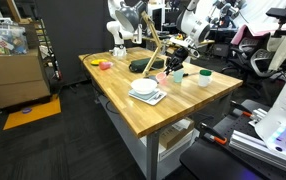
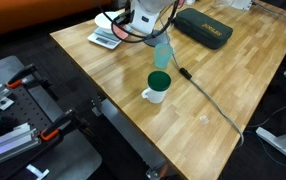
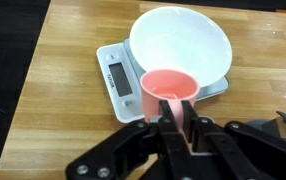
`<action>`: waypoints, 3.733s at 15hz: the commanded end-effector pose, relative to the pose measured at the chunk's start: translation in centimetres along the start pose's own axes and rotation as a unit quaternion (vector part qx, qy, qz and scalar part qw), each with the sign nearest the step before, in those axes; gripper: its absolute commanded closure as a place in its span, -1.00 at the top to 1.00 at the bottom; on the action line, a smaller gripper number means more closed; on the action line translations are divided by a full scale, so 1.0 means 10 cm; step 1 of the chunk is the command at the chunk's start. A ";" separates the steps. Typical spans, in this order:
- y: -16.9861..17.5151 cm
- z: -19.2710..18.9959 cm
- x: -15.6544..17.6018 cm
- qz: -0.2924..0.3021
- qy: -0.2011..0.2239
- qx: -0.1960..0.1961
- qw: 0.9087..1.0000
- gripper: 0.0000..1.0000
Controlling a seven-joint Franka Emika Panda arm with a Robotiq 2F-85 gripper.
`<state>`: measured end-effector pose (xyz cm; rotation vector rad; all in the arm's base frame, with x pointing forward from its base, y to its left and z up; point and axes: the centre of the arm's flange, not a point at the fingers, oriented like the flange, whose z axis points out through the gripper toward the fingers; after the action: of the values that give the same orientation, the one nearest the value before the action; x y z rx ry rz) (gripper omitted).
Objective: Pour the contents of the pink cup into the white bowl
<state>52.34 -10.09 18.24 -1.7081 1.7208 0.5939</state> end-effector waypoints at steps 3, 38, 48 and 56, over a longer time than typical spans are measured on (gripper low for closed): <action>0.00 0.00 0.00 0.000 0.000 0.000 1.000 -0.70; -1.07 0.58 -1.18 -0.035 0.203 -0.232 0.951 -0.93; -1.14 0.45 -1.26 -0.035 0.229 -0.252 0.940 -0.93; -1.28 0.57 -1.64 -0.059 0.179 -0.264 0.946 -0.93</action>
<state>63.87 4.48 27.05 -2.3858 1.8257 0.7246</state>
